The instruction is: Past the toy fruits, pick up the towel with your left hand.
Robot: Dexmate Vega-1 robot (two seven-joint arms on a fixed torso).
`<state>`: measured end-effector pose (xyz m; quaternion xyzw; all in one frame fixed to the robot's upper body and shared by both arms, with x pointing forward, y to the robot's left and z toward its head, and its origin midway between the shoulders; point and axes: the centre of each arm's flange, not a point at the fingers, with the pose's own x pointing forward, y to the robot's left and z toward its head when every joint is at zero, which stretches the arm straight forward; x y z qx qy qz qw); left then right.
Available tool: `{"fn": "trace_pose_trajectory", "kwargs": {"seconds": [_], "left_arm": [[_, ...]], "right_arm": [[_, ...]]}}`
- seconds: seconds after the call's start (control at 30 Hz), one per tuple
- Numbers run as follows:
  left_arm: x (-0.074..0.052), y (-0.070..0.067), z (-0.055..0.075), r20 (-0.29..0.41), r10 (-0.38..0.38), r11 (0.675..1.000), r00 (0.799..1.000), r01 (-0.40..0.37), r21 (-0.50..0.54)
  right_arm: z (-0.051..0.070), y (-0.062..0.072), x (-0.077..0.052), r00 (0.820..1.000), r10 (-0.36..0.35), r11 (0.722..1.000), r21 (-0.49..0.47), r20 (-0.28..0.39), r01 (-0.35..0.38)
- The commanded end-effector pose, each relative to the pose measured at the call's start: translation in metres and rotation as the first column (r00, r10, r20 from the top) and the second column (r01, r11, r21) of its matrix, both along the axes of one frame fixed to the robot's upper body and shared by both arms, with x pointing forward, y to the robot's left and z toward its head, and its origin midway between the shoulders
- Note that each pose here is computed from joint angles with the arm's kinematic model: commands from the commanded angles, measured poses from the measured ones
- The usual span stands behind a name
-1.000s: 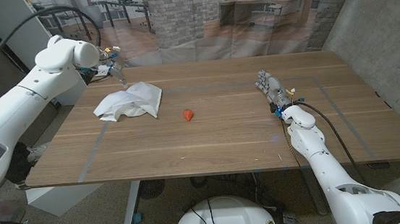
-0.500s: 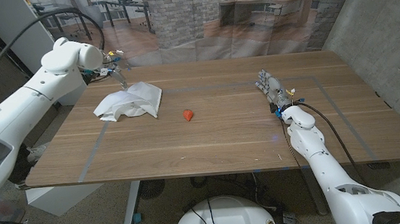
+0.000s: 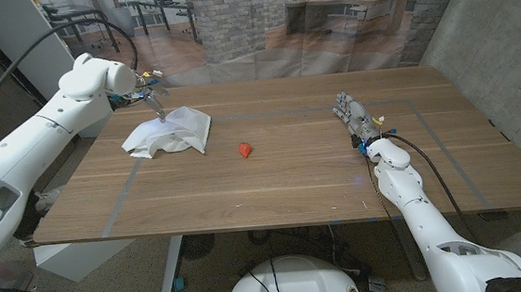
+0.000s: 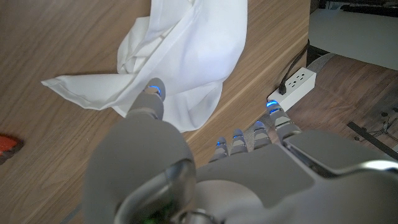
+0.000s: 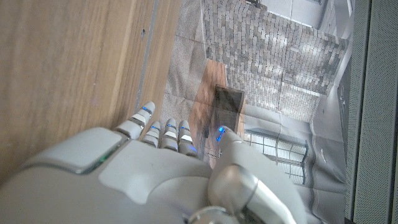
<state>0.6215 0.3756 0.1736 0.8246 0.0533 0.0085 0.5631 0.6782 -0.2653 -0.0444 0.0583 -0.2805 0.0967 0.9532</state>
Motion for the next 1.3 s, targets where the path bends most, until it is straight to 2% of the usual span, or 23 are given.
{"fn": "trace_pose_trajectory", "kwargs": {"seconds": [0.03, 0.9, 1.3], "left_arm": [[0.008, 0.004, -0.008, -0.015, 0.025, 1.0, 1.0, -0.025, 0.009], [0.027, 0.005, -0.026, -0.05, 0.039, 0.999, 0.998, -0.039, 0.001], [0.031, 0.003, -0.035, -0.047, 0.037, 0.999, 0.998, -0.037, 0.004]], "right_arm": [[-0.001, 0.002, 0.0, 1.0, -0.002, 1.0, 0.0, -0.004, 0.002], [0.0, 0.003, 0.005, 1.0, -0.003, 1.0, -0.001, -0.01, 0.003], [-0.001, 0.002, 0.009, 1.0, 0.001, 1.0, 0.0, -0.014, -0.001]]}}
